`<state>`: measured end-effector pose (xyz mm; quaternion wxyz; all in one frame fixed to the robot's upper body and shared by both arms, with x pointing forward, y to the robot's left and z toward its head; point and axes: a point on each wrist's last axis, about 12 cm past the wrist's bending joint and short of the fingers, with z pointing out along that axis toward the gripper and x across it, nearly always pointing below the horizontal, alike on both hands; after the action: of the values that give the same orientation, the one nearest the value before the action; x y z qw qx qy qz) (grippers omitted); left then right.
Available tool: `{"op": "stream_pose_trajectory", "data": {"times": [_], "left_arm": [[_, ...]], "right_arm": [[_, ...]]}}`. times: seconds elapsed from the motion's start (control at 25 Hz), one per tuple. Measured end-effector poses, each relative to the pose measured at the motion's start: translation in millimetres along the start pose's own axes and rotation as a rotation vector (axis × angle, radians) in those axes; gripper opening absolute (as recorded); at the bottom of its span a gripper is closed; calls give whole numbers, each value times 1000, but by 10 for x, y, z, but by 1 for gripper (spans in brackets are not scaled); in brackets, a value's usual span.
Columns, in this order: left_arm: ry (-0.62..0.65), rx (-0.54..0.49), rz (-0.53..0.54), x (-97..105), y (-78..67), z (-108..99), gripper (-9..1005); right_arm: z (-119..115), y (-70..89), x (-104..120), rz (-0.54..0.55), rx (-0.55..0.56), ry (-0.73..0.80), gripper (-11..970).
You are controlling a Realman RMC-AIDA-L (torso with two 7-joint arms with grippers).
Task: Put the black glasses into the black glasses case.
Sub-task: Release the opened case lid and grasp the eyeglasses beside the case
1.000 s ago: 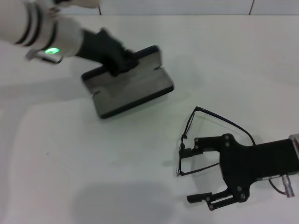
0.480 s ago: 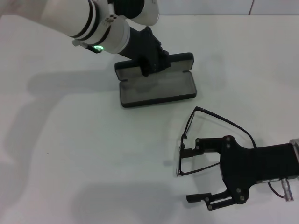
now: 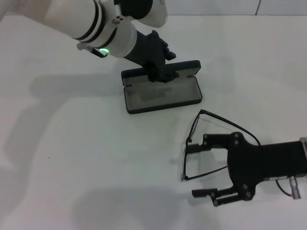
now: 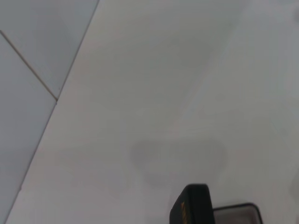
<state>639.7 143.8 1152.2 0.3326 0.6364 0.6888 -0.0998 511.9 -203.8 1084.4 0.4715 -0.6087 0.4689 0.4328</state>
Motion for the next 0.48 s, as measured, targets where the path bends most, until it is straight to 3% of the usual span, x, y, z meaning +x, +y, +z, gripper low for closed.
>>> {"op": "stream_pose_trajectory", "data": {"times": [0.16, 0.24, 0.36, 0.4, 0.48], "left_arm": [[-147, 6, -55, -43, -70, -81, 417], [-249, -7, -100, -5, -111, -163, 499], [-478, -72, -258, 204, -162, -390, 722], [-478, -72, -258, 204, -162, -390, 723], [-687, -117, -485, 584, -294, -613, 724]], "right_arm": [[-35, -64, -26, -10, 48, -12, 690], [-87, -157, -63, -18, 124, -33, 689], [-175, -346, -170, -40, 209, -29, 687], [-193, -411, -220, -52, 201, -3, 686], [-196, -487, -285, -69, 178, 33, 684]]}}
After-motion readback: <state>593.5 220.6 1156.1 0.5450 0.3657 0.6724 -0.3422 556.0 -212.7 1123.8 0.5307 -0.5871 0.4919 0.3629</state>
